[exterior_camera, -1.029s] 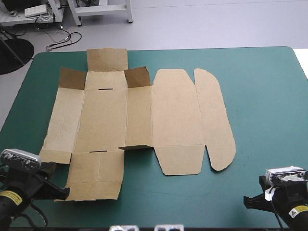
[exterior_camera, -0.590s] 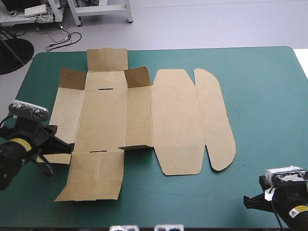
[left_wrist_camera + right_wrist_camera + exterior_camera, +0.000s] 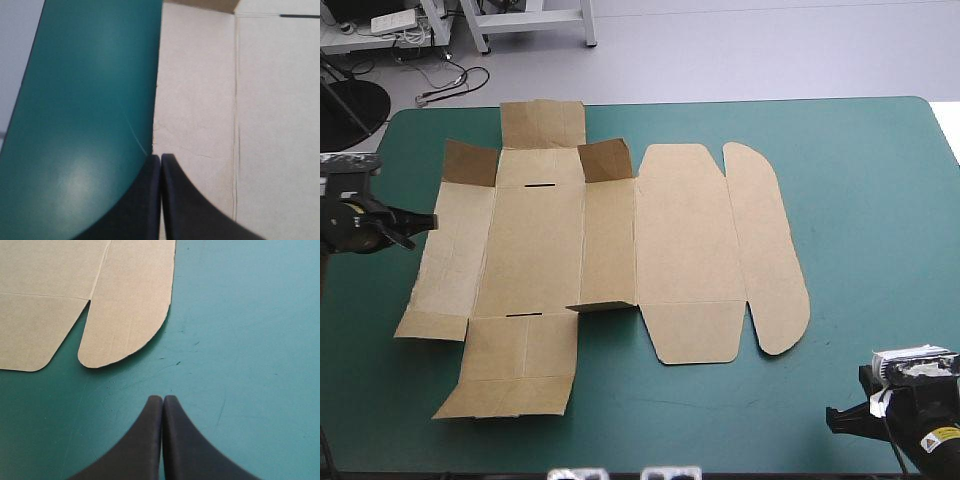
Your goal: Fold the box
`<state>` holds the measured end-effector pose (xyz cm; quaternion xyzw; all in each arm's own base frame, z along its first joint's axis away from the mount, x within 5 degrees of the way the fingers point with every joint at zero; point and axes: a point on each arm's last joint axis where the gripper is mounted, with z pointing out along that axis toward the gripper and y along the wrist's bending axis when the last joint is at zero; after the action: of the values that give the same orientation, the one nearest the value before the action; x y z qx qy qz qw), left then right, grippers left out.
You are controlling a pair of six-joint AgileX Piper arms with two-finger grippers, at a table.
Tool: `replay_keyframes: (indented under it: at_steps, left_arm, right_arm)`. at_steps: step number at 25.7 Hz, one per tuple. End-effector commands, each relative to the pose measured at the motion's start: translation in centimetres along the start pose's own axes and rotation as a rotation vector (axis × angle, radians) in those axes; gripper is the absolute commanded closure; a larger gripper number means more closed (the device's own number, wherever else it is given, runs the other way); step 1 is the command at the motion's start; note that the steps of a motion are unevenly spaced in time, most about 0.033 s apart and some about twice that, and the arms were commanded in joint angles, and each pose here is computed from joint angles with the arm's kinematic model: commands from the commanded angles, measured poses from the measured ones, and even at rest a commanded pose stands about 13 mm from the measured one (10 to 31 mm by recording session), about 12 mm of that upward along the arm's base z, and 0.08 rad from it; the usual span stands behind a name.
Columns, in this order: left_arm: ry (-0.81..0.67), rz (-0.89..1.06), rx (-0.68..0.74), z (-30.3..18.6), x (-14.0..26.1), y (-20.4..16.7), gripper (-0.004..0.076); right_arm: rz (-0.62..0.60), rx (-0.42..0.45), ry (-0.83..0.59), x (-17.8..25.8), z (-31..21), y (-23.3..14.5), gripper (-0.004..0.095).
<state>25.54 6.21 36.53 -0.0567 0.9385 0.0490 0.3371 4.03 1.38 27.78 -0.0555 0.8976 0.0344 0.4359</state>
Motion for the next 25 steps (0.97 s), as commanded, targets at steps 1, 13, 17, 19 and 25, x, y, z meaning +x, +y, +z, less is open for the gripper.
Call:
replay_keyframes:
  at_steps: [1,13,17,19,25]
  left_arm:
    - [-0.054,-0.159,0.070,0.5,-0.8,3.1,0.0732]
    - [0.372,-0.316,0.341,8.4,3.7,8.5,0.0684]
    - [0.405,-0.320,0.361,8.8,4.0,8.4,0.0487]
    - [0.400,-0.322,0.360,8.8,4.0,8.4,0.0344]
    - [0.358,-0.325,0.328,9.3,3.7,8.8,0.0210]
  right_arm:
    - [-0.001,0.000,-0.071,-1.2,-0.5,0.0,0.0923]
    - [-0.001,0.000,-0.071,-1.2,-0.5,0.0,0.0923]
    - [-0.001,0.000,-0.071,-1.2,-0.5,0.0,0.0923]
    - [-0.001,0.000,-0.071,-1.2,-0.5,0.0,0.0923]
    - [-0.001,0.000,-0.071,-1.2,-0.5,0.0,0.0923]
